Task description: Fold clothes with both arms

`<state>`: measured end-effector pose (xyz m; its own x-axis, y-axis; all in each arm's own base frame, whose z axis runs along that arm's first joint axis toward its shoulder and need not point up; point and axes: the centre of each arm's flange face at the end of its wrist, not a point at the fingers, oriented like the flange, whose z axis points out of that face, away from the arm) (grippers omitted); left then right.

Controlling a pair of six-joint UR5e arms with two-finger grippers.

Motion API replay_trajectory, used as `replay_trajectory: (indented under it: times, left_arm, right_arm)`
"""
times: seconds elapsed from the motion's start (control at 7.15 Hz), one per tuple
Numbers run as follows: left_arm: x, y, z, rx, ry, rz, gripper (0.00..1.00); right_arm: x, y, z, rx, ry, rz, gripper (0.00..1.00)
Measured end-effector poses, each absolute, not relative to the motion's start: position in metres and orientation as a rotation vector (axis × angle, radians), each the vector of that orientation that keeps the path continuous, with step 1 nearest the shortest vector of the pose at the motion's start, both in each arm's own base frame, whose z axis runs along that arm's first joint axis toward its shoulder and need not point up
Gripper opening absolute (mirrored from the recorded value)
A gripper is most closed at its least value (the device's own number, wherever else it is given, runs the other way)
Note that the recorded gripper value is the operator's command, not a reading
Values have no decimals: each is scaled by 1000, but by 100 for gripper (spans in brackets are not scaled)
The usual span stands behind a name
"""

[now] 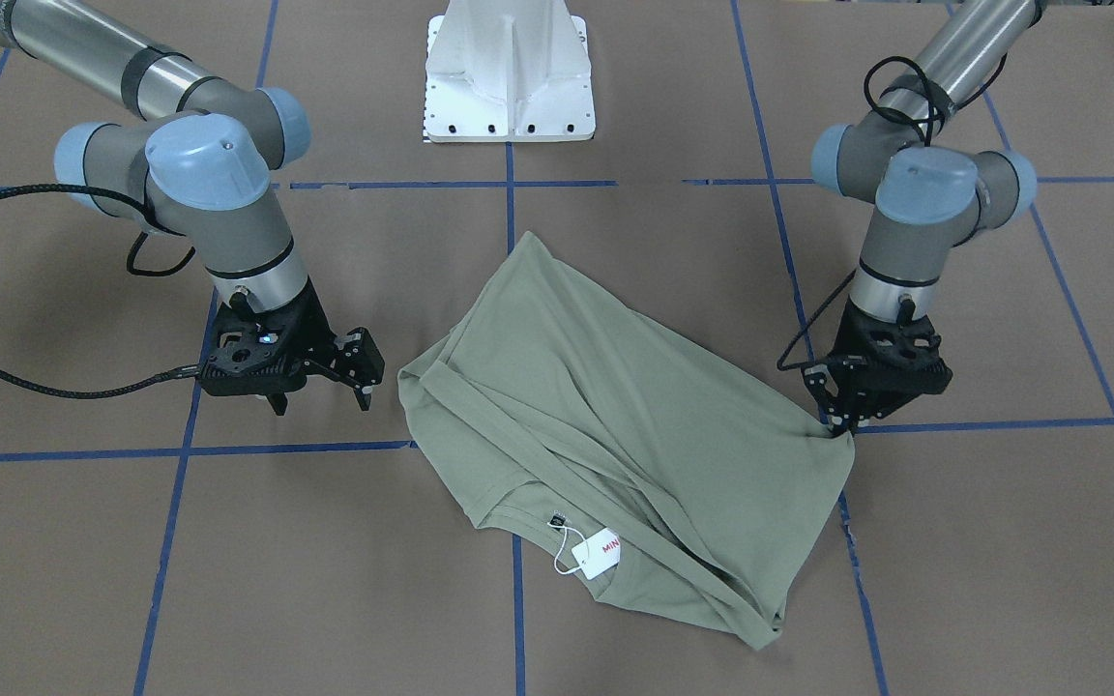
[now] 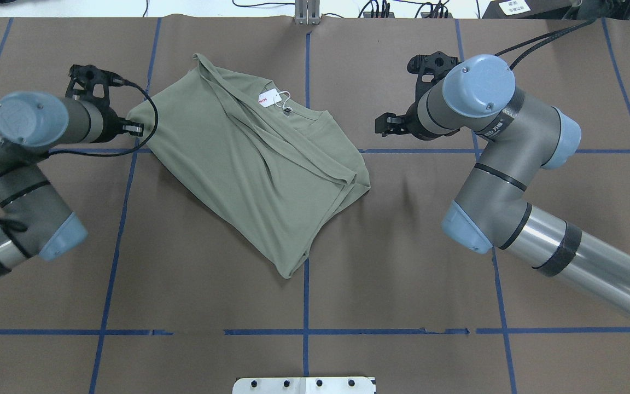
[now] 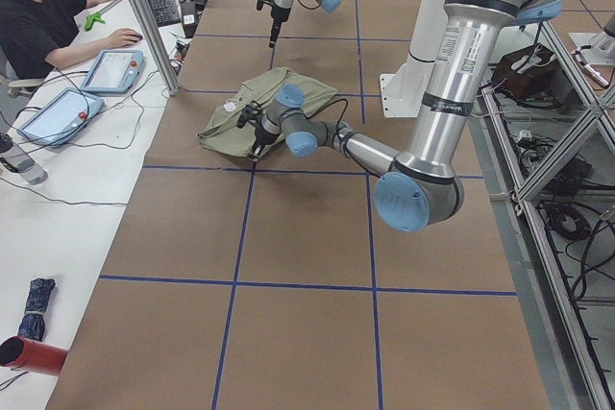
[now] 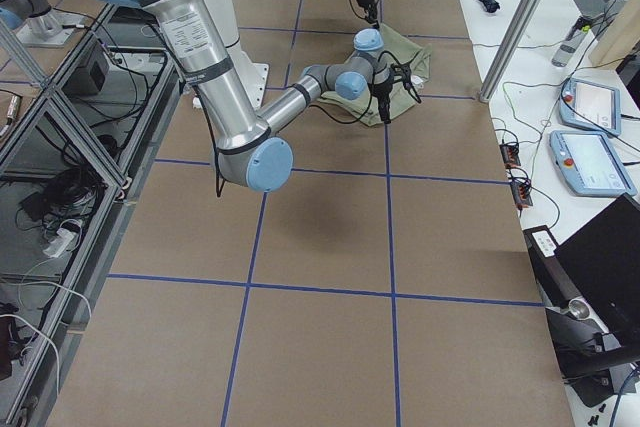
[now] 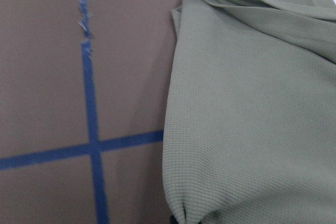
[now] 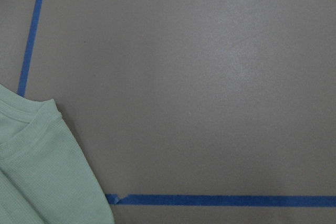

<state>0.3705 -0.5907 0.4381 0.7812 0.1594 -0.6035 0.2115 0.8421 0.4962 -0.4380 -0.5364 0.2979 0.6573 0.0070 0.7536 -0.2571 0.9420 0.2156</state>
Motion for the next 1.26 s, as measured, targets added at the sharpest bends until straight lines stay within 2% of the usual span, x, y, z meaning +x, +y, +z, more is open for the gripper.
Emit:
replay_trajectory:
  times: [0.28,0.42,0.7,0.84,0.98,1.26]
  left_arm:
    - [372,-688,444,617,614,-26,0]
    - [367,-714,450,629,591,-19,98]
    - [349,-714,451,674,625,11,100]
    - [342,-696,445,675,702,43,100]
    - [336,-675,438,660,782,62,100]
    - [330,-644,425,638,876,31,100]
  right_arm:
    - [-439,-531,291,324,-857,143,100]
    - [-442,-526,287,322,-866,142,100]
    - [-470,-508,268,314,-893,169,100]
    - [-493,-503,248,319,-907,199,92]
    - [-521,-508,225,318,-914,258,72]
    - [-572,-506,198,249,-927,426,70]
